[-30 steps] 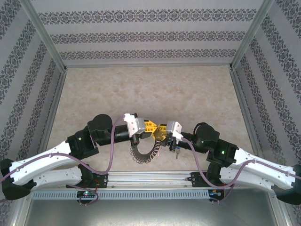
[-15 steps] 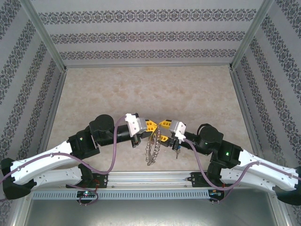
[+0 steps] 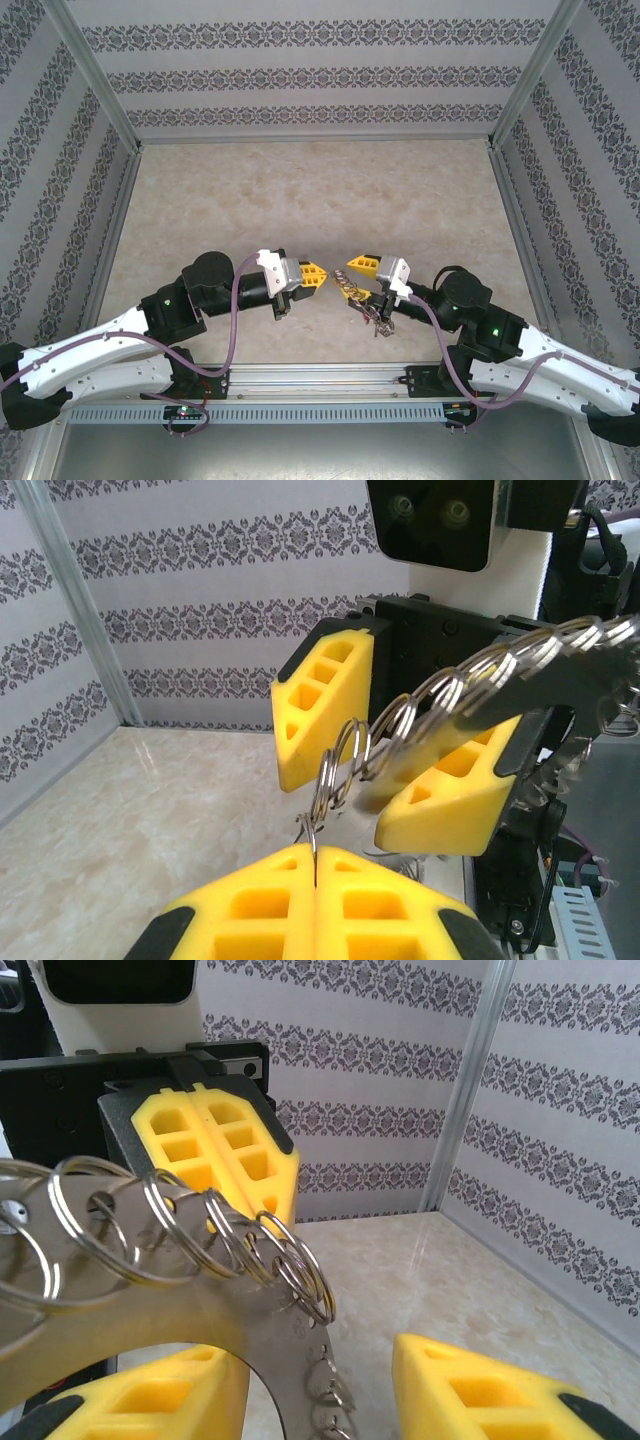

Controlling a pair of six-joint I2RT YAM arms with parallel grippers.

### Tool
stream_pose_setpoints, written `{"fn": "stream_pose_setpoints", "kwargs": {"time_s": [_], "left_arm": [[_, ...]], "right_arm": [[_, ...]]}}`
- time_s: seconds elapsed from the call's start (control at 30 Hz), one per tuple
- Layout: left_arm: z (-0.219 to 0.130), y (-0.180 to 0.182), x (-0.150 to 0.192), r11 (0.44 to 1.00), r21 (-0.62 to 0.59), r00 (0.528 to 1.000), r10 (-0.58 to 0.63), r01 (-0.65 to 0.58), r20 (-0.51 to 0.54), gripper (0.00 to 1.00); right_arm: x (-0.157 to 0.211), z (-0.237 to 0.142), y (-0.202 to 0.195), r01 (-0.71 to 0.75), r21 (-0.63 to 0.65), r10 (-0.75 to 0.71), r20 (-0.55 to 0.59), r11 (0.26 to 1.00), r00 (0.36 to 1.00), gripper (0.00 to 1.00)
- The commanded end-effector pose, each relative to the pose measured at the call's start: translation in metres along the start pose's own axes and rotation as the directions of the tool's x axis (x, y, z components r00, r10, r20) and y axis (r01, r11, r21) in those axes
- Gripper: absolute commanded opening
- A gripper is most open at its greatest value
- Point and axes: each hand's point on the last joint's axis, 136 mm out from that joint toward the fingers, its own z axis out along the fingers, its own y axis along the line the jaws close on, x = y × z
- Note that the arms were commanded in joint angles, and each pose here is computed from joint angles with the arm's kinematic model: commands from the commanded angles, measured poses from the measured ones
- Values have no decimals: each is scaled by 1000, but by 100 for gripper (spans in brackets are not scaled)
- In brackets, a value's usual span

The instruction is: Put the keys on the keyring

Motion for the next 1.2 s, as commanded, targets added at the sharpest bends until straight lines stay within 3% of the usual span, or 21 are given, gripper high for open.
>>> {"fn": "stream_pose_setpoints", "kwargs": {"time_s": [0.0, 0.4, 0.77, 1.17], "left_arm": [[-3, -9, -2, 999, 51, 999, -15, 13, 30, 0], [-5, -6, -6, 998, 51, 997, -40, 36, 73, 0], [3, -5, -6, 995, 54, 987, -93, 87, 127, 0], [6, 3, -8, 995, 20, 984, -96, 94, 149, 0]], "right_arm": [[-29, -5, -10, -33, 38, 29, 118, 999, 993, 42], [-25, 1, 0, -20, -17, 22, 113, 1000, 993, 40], [-27, 1, 17, 16, -110, -1, 130, 994, 992, 31], [-12, 2, 5, 43, -17, -42, 68, 999, 997, 42]]}}
